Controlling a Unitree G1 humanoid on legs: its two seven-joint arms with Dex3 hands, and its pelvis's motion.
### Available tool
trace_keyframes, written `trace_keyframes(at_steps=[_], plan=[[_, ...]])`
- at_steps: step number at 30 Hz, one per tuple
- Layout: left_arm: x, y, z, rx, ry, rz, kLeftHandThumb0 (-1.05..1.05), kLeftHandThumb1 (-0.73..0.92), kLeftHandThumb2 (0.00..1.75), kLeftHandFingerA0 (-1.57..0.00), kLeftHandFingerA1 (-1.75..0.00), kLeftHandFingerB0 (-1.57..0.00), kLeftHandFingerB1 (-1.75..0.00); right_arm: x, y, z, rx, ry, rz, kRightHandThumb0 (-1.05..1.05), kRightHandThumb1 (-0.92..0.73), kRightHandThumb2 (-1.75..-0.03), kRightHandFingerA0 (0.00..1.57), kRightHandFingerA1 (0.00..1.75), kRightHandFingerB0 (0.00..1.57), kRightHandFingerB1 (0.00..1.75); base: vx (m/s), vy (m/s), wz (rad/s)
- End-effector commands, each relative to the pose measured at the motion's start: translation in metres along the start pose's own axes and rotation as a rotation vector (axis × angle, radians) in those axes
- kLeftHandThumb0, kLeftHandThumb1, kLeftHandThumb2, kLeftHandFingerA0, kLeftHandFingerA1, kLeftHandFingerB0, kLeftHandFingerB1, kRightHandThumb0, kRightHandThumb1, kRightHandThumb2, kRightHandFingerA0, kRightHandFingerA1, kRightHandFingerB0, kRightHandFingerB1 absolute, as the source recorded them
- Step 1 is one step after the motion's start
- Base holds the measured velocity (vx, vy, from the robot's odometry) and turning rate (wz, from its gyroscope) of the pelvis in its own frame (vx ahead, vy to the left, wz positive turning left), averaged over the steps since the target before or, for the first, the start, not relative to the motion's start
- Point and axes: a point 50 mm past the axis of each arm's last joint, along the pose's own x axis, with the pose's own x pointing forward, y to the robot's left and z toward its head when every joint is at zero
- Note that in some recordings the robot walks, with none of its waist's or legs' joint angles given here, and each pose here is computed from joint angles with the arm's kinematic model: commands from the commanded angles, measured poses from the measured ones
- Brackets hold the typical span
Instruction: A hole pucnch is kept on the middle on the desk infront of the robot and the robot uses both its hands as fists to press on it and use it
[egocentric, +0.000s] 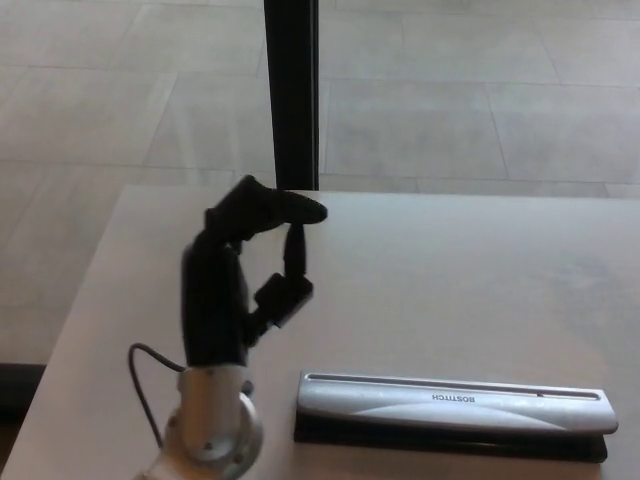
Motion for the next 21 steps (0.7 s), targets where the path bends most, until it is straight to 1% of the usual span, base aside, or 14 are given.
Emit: trace_keyframes(at_steps=[1, 2, 4, 5, 6, 7, 9, 11, 14, 15, 16, 19, 20, 21], plan=[[0.010, 0.147, 0.023, -0.040, 0.396, 0.085, -0.29, 0.82, 0.62, -0.75, -1.75, -0.49, -1.42, 0.019, -0.162, 0.099, 0.009, 0.070, -0.359, -0.42, -0.58, -0.80, 1.04, 1.62, 0.85, 0.76, 0.00, 0.000, 0.00], [0.001, 0.177, 0.020, -0.040, 0.398, 0.232, -0.35, 0.62, 0.93, -1.07, -1.36, -0.66, -1.00, 0.009, -0.193, 0.102, -0.016, 0.065, -0.454, -0.49, -0.61, -0.79, 1.05, 1.59, 0.74, 0.78, 0.00, 0.000, 0.00], [-0.012, 0.207, 0.018, 0.017, 0.420, 0.307, -0.34, 0.59, 0.96, -1.12, -1.35, -0.69, -0.91, -0.004, -0.218, 0.104, -0.027, 0.073, -0.558, -0.49, -0.61, -0.85, 1.07, 1.57, 0.77, 0.80, 0.00, 0.000, 0.00], [-0.019, 0.222, 0.017, 0.032, 0.433, 0.354, -0.27, 0.78, 0.63, -0.79, -1.75, -0.67, -0.89, -0.010, -0.230, 0.103, -0.033, 0.086, -0.615, -0.50, -0.65, -0.83, 1.08, 1.49, 0.76, 0.79, 0.00, 0.000, 0.00], [-0.027, 0.236, 0.016, 0.028, 0.450, 0.423, -0.34, 0.54, 0.96, -1.16, -1.34, -0.73, -0.84, -0.018, -0.241, 0.100, -0.041, 0.092, -0.658, -0.49, -0.67, -0.83, 1.00, 1.48, 0.75, 0.81, 0.00, 0.000, 0.00], [-0.041, 0.258, 0.014, 0.067, 0.480, 0.541, -0.33, 0.64, 0.71, -0.97, -1.65, -0.79, -0.79, -0.031, -0.254, 0.093, -0.054, 0.117, -0.761, -0.54, -0.68, -0.79, 0.87, 1.38, 0.73, 0.73, 0.00, 0.000, 0.00], [-0.049, 0.270, 0.013, 0.075, 0.495, 0.606, -0.38, 0.46, 0.95, -1.26, -1.36, -0.79, -0.85, -0.039, -0.261, 0.089, -0.049, 0.133, -0.817, -0.50, -0.67, -0.80, 0.86, 1.35, 0.65, 0.72, 0.00, 0.000, 0.00], [-0.062, 0.286, 0.012, 0.037, 0.492, 0.697, -0.32, 0.58, 0.74, -0.99, -1.67, -0.81, -0.90, -0.051, -0.269, 0.080, -0.008, 0.136, -0.876, -0.50, -0.60, -0.84, 0.85, 1.30, 0.63, 0.75, 0.00, 0.000, 0.00], [-0.095, 0.302, 0.008, 0.109, 0.512, 0.892, -0.46, 0.60, 0.69, -0.96, -1.65, -0.91, -0.82, -0.076, -0.285, 0.058, 0.062, 0.146, -1.044, -0.52, -0.61, -0.79, 0.91, 1.09, 0.62, 0.84, 0.00, 0.000, 0.00], [-0.111, 0.302, 0.001, 0.101, 0.518, 0.915, -0.48, 0.64, 0.66, -0.94, -1.72, -0.86, -1.13, -0.082, -0.286, 0.052, 0.040, 0.152, -1.085, -0.53, -0.65, -0.74, 0.96, 1.09, 0.78, 1.10, 0.00, 0.000, 0.00], [-0.149, 0.309, -0.017, 0.116, 0.638, 0.986, -0.46, 0.64, 0.76, -1.05, -1.65, -0.80, -1.01, -0.098, -0.288, 0.028, 0.077, 0.179, -1.157, -0.58, -0.72, -0.68, 1.05, 1.09, 1.00, 1.45, 0.00, 0.000, 0.00], [-0.176, 0.306, -0.029, 0.132, 0.705, 1.044, -0.41, 0.56, 0.76, -0.99, -1.65, -0.77, -0.80, -0.108, -0.287, 0.005, 0.087, 0.236, -1.223, -0.58, -0.71, -0.76, 1.05, 1.06, 1.17, 1.49, 0.00, 0.000, 0.00], [-0.198, 0.305, -0.038, 0.139, 0.763, 1.119, -0.37, 0.47, 0.78, -1.03, -1.75, -0.83, -1.10, -0.117, -0.283, -0.012, 0.124, 0.292, -1.258, -0.61, -0.58, -1.06, 1.25, 1.24, 1.01, 1.11, 0.00, 0.000, 0.00], [-0.227, 0.303, -0.049, 0.150, 0.854, 1.212, -0.41, 0.55, 0.77, -0.80, -1.53, -0.72, -0.86, -0.128, -0.274, -0.034, 0.186, 0.361, -1.314, -0.58, -0.78, -0.74, 1.13, 1.31, 0.81, 1.19, 0.00, 0.000, 0.00]])
